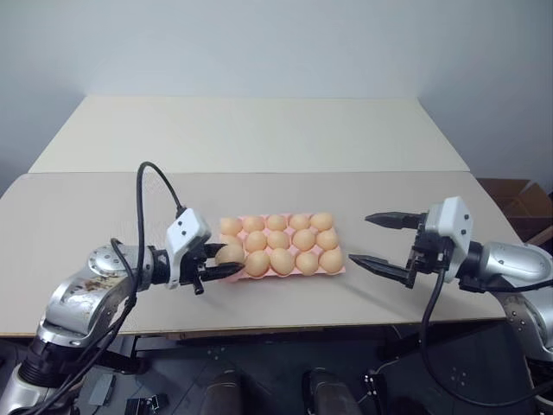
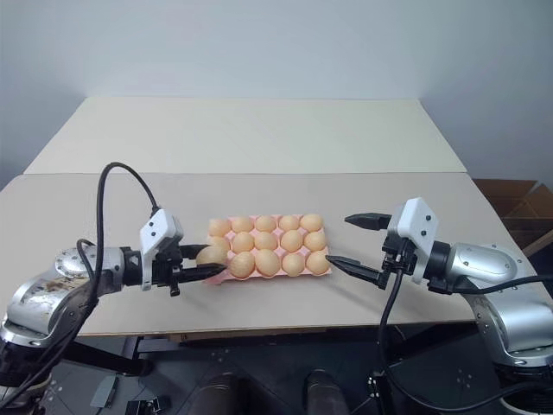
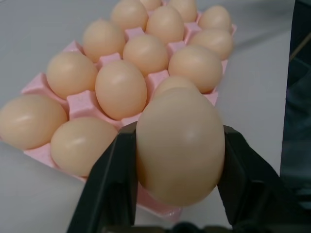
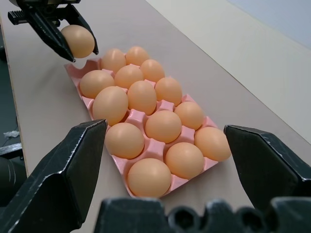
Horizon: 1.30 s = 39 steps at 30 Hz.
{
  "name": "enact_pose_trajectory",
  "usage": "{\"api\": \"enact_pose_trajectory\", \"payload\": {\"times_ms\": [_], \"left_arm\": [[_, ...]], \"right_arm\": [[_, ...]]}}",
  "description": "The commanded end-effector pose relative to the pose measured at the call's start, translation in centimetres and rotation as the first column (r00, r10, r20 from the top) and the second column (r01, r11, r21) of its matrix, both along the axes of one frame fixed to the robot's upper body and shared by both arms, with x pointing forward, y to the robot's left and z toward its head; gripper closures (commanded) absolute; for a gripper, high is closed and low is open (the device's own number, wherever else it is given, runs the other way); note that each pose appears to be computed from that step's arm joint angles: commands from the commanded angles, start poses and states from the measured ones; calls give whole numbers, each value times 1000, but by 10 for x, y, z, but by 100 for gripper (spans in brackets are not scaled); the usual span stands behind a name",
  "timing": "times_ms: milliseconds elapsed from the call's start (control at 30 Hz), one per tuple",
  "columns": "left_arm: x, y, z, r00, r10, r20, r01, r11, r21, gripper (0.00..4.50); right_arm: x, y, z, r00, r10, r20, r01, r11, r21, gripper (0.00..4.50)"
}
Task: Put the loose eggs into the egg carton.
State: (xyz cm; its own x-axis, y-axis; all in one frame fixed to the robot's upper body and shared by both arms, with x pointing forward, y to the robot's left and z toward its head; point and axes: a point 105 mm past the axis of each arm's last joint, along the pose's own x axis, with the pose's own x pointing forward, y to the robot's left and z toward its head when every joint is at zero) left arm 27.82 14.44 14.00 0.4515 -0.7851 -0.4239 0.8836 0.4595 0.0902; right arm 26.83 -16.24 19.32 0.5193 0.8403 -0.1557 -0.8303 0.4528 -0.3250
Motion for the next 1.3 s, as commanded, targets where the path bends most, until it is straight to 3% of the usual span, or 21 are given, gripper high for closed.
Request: {"api": "enact_pose_trajectory", "payload": {"times_ms": [33, 133, 167, 400, 633, 800, 1300], "left_arm": [[-3, -1, 6, 999, -32, 37, 31, 999, 37, 112], [-1, 3, 17, 996, -17, 86, 14, 999, 33, 10], [0, 6, 21, 993, 2, 116, -6, 1000, 30, 4], [-7, 51, 47, 966, 153, 209, -150, 988, -30, 4], [-41, 121, 74, 940, 211, 267, -196, 977, -82, 4], [-63, 145, 69, 951, 229, 210, -215, 973, -86, 4], [-81, 129, 57, 963, 235, 131, -215, 965, -152, 4]], "right_arm": [[-3, -1, 13, 999, -1, 50, 1, 1000, 5, 0], [-2, 0, 13, 999, -6, 51, 6, 1000, 10, 0], [-2, 0, 12, 999, -7, 52, 7, 1000, 10, 0], [-2, -1, 12, 999, -6, 50, 5, 1000, 10, 0], [0, -8, 15, 1000, 20, 4, -20, 999, -27, 0], [-1, -11, 13, 999, 37, -39, -38, 998, -40, 0], [1, -13, 11, 998, 67, -16, -67, 997, -48, 0]]}}
